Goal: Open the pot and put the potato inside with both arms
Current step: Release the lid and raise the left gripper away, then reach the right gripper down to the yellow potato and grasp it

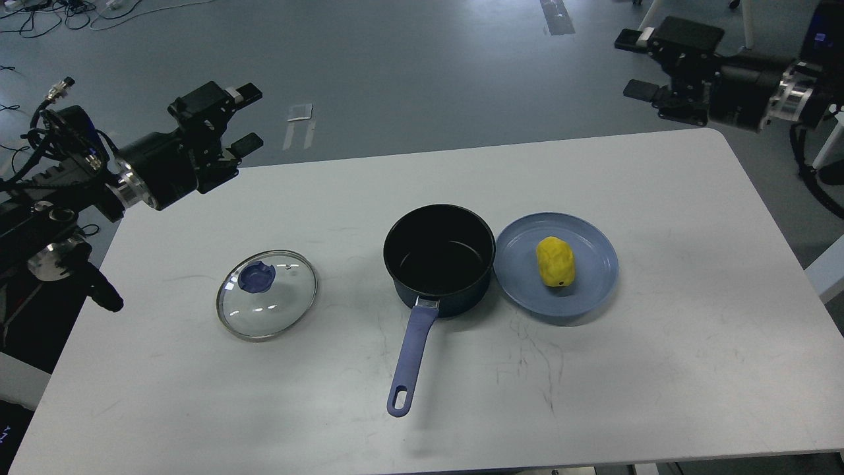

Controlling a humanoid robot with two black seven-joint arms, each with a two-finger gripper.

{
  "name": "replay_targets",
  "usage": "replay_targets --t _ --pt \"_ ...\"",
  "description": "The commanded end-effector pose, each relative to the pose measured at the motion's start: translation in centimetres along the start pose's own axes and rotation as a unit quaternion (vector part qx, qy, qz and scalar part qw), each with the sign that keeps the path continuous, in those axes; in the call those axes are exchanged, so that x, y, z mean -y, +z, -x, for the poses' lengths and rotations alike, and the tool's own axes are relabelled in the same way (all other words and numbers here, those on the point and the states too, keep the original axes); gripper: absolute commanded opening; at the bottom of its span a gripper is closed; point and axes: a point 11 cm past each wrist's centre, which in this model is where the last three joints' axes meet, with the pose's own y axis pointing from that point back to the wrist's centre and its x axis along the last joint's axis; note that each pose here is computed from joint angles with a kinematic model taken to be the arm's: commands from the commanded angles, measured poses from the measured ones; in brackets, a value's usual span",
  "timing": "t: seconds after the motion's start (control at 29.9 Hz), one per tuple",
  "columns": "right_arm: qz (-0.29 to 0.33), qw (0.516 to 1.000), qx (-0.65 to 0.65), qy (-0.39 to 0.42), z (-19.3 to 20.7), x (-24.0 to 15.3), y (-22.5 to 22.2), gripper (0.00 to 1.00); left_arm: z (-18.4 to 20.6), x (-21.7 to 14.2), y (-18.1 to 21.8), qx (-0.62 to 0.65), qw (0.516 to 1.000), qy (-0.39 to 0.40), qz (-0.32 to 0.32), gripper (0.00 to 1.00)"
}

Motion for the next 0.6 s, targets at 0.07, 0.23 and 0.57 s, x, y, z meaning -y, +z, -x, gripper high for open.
replay_targets --t 0.07,0.23,0.57 --pt "0.075 0.972 -0.161 -0.154 3.8 4.0 -1.7 1.0 0.3 0.2 0.2 -0.007 1.0 -0.009 0.004 0.98" --pt "0.153 0.92 -0.266 -0.243 5.7 4.9 1.0 1.0 0.9 0.8 0.2 -0.011 1.0 -0.016 0.009 0.98" --pt "0.218 0.878 -0.304 -0.298 7.4 6.1 4.7 1.0 0.9 0.8 0.2 -0.012 1.0 -0.016 0.009 0.98"
